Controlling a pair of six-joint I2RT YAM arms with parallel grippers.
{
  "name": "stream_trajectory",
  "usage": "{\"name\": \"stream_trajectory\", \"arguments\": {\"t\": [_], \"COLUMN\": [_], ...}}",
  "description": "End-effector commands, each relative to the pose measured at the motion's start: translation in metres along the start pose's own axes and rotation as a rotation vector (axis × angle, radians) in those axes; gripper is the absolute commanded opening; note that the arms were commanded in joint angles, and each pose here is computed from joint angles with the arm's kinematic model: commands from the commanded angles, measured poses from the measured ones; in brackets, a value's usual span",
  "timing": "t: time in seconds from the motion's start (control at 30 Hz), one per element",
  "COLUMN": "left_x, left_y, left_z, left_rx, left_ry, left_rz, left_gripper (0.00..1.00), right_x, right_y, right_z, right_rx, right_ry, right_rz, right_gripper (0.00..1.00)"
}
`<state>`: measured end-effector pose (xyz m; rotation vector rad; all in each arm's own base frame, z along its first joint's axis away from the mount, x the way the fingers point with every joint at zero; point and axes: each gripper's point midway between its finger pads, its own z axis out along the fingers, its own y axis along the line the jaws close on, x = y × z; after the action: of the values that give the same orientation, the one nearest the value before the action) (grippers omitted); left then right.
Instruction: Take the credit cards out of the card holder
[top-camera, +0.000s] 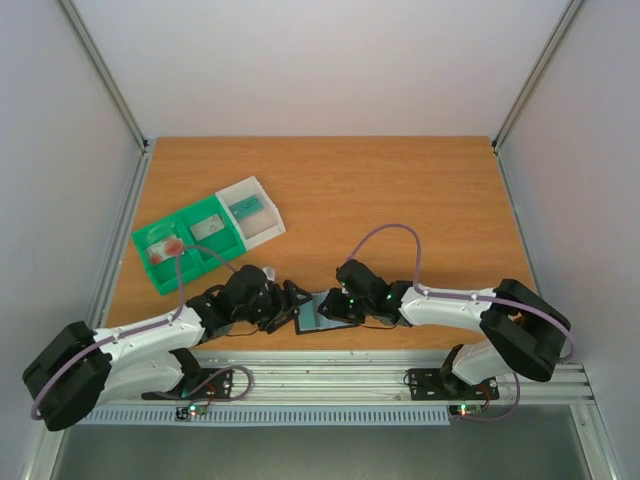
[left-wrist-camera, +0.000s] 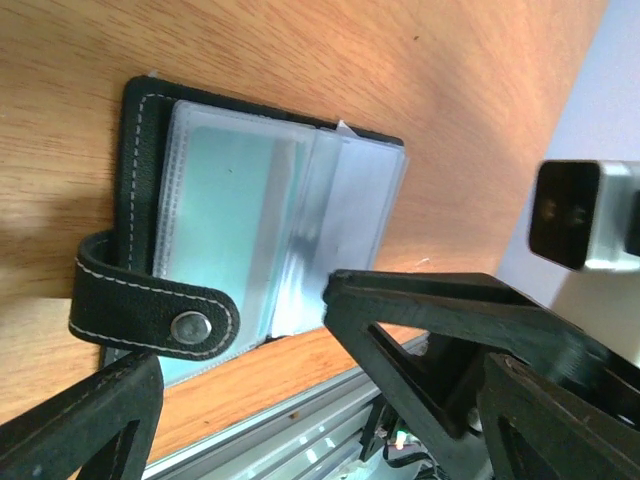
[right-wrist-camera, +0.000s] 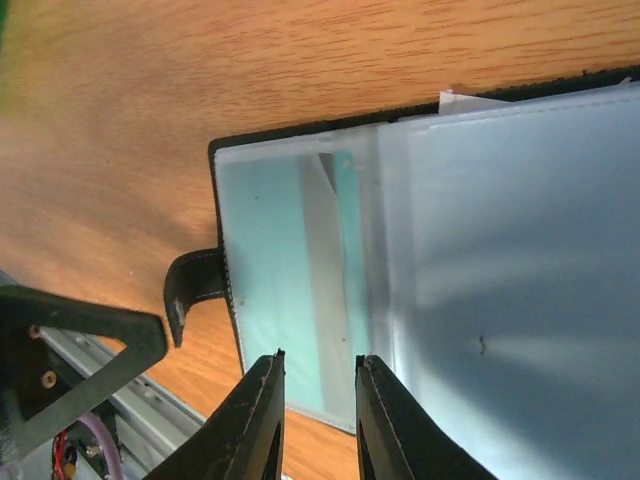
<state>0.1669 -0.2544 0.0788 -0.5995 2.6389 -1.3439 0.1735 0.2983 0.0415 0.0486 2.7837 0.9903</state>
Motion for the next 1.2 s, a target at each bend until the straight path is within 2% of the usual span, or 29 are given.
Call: {"name": "stream_trajectory", "arguments": {"t": [0.0,0.37,0.53,0.63,0.73,1.03,1.17], "left_x": [-0.003,-0.012,-0.019,-0.024,-0.026,-0.007,-0.003], "left_y": [-0.011,-0.009,-0.010,0.000,-0.002,-0.021,-0.017], "left_z": [0.005,0.013,0.012,0.006,0.001,0.004,0.012], "left_rx": [0.016,0.026,-0.010,-0.105,-0.087,0.020,0.023], "left_ry": [-0.003,-0.042,-0.070,-0.096,-0.118,-0.025,-0.002], "left_rz": [0.022,-0.007,0.019,0.057,0.059,0.037,0.008], "left_gripper": [0.87,0.87,0.86,0.87,0.87,0.87,0.87], "right_x": [0.005,0.013,0.012,0.012,0.012,0.011,0.011], "right_y": [-0.007,-0.013,-0.016,-0.021,-0.027,-0.027,-0.028], "right_z": [-0.005,0.022,0.026,0.025,0.025,0.026,0.026], "right_rx": [0.031,0.046,0.067,0.083,0.097,0.087,0.088], "right_ry": [0.002,0.075,0.078,0.075,0.062,0.048,0.047], "right_rz": [-0.026,-0.006,-0.007,-0.003,0.002,0.008,0.011], "right_gripper": [0.21,0.22,0.14,0.07,0.03,0.01,0.01]}}
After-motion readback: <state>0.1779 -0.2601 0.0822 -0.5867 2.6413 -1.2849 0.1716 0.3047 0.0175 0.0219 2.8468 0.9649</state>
